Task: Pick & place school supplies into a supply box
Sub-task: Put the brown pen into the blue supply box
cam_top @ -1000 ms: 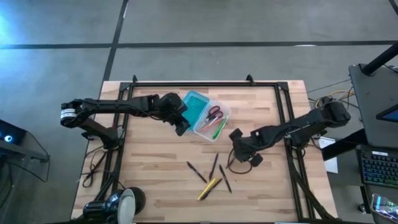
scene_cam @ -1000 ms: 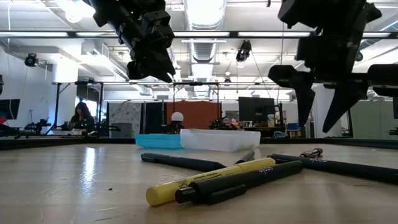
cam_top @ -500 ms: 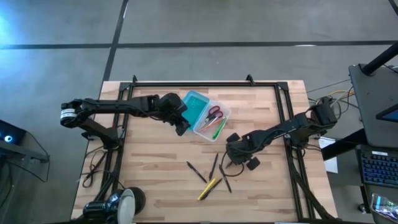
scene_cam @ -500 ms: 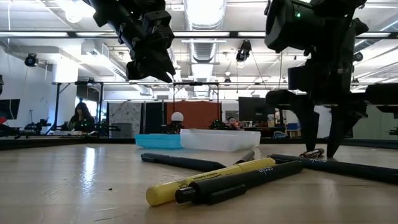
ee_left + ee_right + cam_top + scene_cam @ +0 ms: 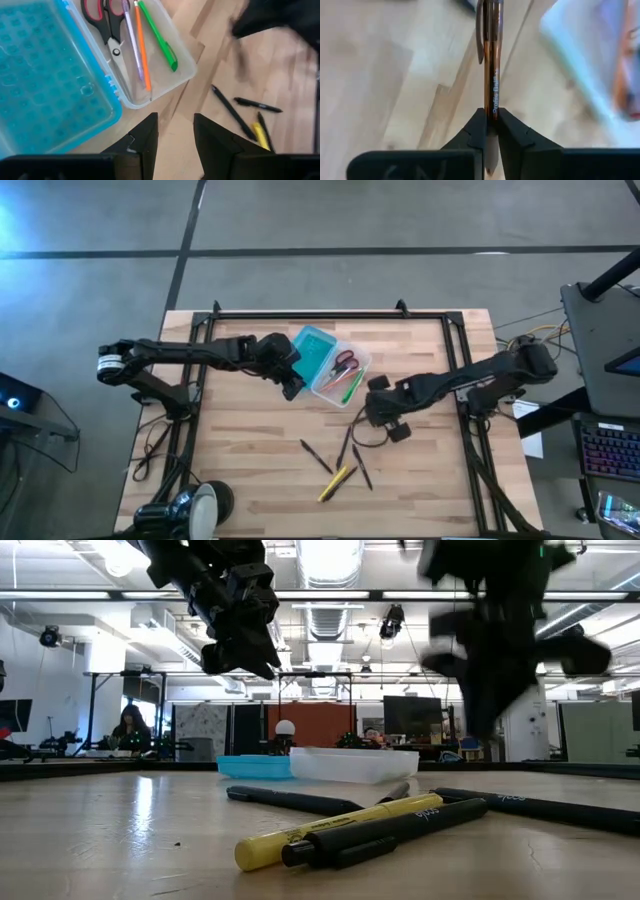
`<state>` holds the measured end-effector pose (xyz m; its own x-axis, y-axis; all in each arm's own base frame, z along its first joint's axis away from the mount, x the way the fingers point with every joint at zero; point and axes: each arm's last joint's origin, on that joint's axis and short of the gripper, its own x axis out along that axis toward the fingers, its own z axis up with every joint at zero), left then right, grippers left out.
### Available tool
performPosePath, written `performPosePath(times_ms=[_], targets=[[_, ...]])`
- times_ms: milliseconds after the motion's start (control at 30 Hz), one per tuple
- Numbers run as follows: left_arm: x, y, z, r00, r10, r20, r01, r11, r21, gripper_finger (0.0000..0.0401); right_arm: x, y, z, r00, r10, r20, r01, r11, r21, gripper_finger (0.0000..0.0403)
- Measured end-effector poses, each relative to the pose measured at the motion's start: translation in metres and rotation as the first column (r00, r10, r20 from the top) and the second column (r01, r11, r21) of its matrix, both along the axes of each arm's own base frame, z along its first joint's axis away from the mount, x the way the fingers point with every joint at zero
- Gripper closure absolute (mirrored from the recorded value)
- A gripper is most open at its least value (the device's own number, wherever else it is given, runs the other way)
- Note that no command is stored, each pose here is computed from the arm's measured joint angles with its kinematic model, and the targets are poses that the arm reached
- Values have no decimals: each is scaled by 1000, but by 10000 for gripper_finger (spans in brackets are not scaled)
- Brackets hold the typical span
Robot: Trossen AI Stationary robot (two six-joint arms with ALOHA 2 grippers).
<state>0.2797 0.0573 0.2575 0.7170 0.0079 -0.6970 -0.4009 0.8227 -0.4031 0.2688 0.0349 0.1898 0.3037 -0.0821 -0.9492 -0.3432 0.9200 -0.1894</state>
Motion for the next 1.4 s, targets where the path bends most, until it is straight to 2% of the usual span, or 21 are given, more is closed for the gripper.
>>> performPosePath(times_ms=[67, 233, 400, 533, 800, 933, 1067, 1133, 1300, 1400], targets=[[1, 0, -3, 1000, 4, 19, -4, 1000, 9, 293, -1, -10, 12, 1000, -5, 7, 5, 1000, -21, 385], [1, -1, -10, 998, 36, 46, -35, 999, -21, 293, 14, -50, 32, 990, -112, 85, 119, 989, -89, 386], [2, -8, -11, 999, 23, 47, -21, 999, -38, 293, 39, -86, 30, 989, -136, 57, 144, 976, -162, 386], [3, -14, -11, 999, 2, 45, 0, 999, -41, 293, 61, -105, 25, 996, -87, 17, 89, 975, -205, 384], [2, -22, -13, 1000, -7, 9, 7, 998, -58, 293, 90, -110, 12, 982, 86, -171, -121, 970, -211, 382], [1, -23, -15, 1000, -7, -11, 6, 998, -58, 293, 96, -110, 18, 982, 110, -156, -142, 967, -211, 381], [1, -23, -15, 1000, -1, -12, 0, 999, -52, 293, 93, -107, 19, 971, 169, -172, -190, 975, -116, 381], [1, -22, -15, 1000, 15, -10, -15, 999, -36, 293, 93, -107, 18, 970, 173, -170, -193, 975, -109, 381], [2, -22, -14, 1000, 28, 2, -27, 999, -24, 293, 98, -108, -5, 951, 200, -238, -226, 970, -90, 381], [2, -22, -13, 1000, 28, 8, -28, 999, -23, 293, 106, -110, -15, 948, 189, -256, -227, 965, -128, 380]])
